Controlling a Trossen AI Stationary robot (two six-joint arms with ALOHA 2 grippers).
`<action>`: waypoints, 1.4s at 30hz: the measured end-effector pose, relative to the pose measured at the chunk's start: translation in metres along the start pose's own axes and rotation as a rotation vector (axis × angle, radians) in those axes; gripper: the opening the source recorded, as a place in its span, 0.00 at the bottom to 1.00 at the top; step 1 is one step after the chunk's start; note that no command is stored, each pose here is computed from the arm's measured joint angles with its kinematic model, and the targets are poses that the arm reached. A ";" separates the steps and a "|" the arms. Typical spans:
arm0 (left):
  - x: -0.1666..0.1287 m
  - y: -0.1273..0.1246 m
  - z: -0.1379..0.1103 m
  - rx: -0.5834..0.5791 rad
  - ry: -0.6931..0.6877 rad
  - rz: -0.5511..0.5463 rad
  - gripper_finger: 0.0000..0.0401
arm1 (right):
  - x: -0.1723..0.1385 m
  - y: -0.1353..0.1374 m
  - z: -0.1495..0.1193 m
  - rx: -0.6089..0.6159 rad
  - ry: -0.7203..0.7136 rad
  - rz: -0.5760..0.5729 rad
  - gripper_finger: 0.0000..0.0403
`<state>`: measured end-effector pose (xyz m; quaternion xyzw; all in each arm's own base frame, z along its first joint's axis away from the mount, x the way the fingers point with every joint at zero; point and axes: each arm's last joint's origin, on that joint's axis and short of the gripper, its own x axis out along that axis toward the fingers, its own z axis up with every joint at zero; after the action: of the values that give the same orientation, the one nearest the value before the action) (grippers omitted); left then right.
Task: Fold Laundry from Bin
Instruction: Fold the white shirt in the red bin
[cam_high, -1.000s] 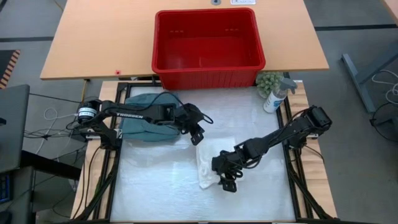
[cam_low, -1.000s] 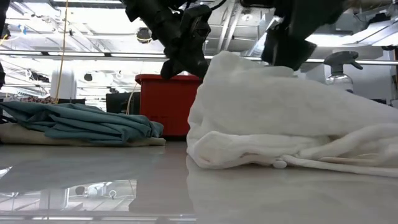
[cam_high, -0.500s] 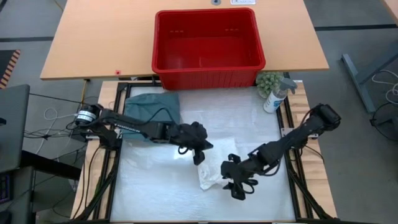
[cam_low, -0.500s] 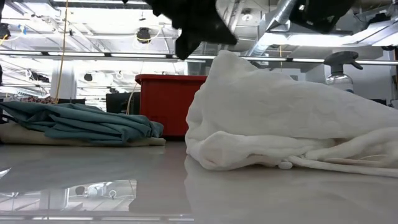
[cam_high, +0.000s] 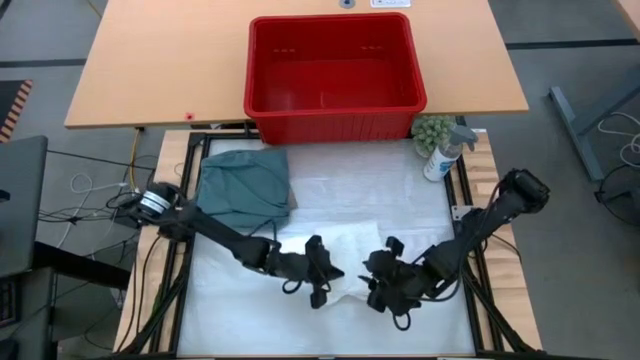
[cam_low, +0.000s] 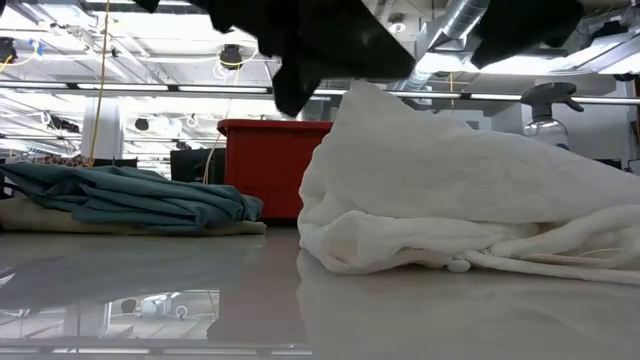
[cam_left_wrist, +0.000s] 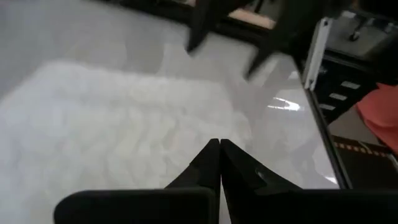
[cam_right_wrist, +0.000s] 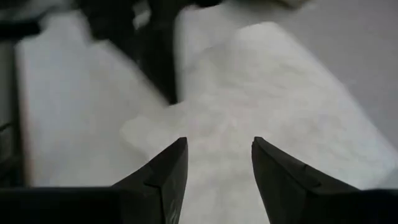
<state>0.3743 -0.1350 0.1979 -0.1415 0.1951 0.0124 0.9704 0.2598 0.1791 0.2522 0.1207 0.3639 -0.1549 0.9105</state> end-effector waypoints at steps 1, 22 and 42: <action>0.002 -0.001 -0.004 -0.013 0.009 0.012 0.00 | 0.001 -0.001 -0.003 0.023 -0.026 -0.024 0.49; -0.003 -0.025 -0.071 -0.057 0.294 0.102 0.00 | 0.080 0.022 -0.084 0.022 -0.037 -0.128 0.40; -0.051 -0.023 0.008 -0.026 -0.087 0.260 0.00 | 0.090 0.023 -0.092 0.002 0.020 -0.125 0.40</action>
<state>0.3318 -0.1530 0.2312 -0.1267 0.1692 0.1467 0.9663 0.2725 0.2135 0.1271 0.1003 0.3796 -0.2106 0.8953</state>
